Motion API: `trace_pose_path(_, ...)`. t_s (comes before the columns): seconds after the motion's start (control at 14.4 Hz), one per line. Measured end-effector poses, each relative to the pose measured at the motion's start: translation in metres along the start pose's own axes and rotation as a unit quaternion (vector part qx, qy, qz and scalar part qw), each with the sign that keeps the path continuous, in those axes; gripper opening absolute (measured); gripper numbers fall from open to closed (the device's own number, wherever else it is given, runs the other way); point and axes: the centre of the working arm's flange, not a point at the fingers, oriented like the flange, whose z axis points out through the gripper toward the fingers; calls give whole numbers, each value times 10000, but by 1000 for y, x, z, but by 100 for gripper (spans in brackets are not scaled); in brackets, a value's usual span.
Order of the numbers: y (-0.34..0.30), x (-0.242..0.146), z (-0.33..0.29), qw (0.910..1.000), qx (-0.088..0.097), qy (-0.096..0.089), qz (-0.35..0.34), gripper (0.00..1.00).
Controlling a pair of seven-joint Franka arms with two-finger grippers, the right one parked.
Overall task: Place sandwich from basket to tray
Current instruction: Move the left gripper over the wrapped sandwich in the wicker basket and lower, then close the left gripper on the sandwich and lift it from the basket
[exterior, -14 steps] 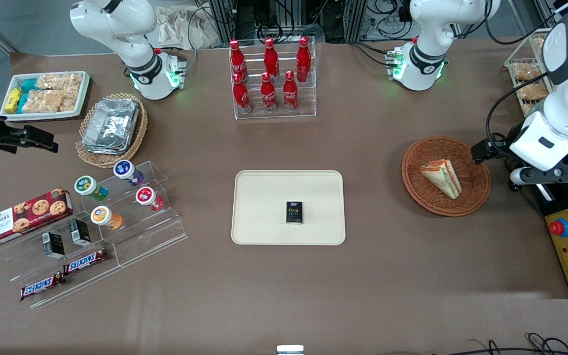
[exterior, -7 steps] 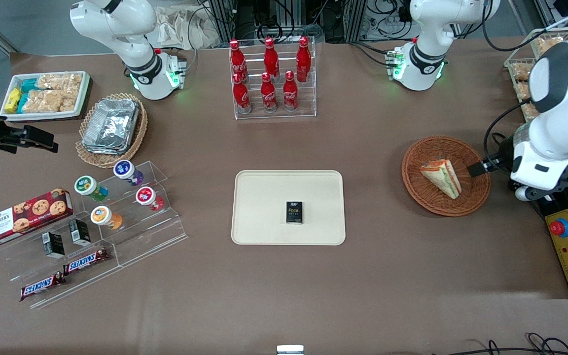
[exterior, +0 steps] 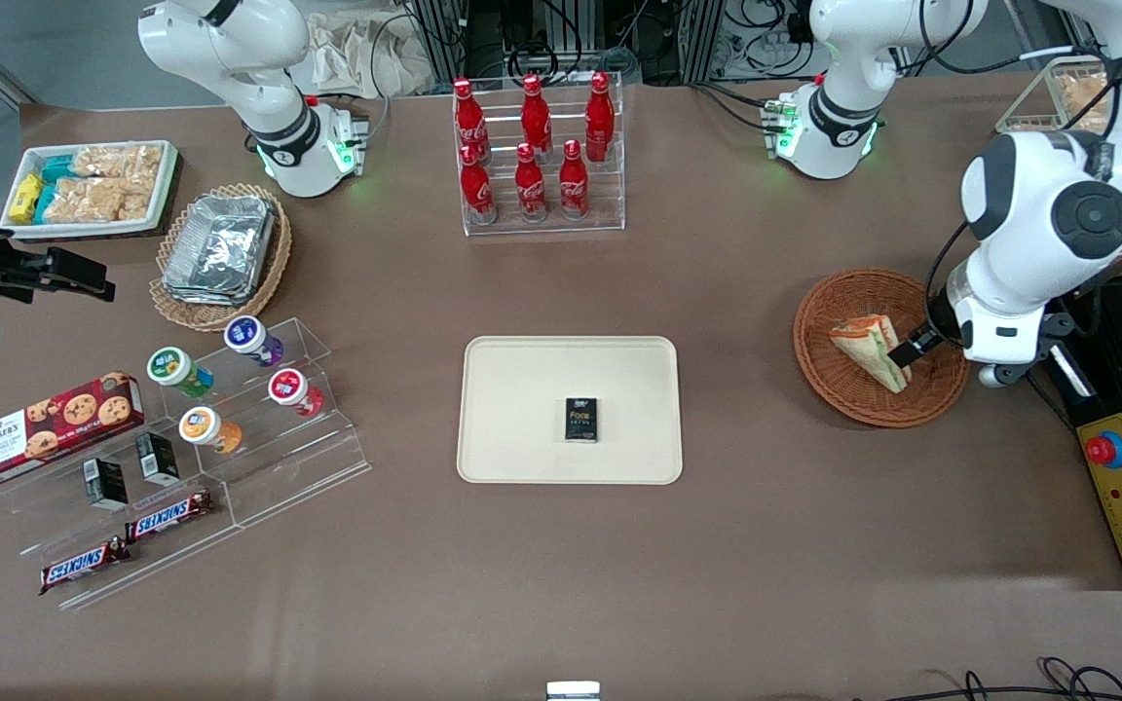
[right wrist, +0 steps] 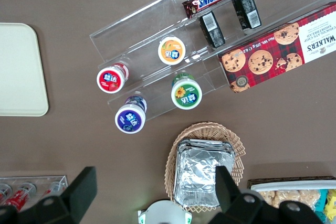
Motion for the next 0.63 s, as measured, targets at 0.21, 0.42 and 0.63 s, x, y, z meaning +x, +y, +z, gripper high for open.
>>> trace_pose_path(0.21, -4, -7, 31, 9997, -65, 34, -248, 100)
trace_pose_path(0.42, -5, -13, 69, 9995, -105, 27, -281, 100)
trace_pose_path(0.63, -14, -26, 108, 9995, -142, 12, -271, 100)
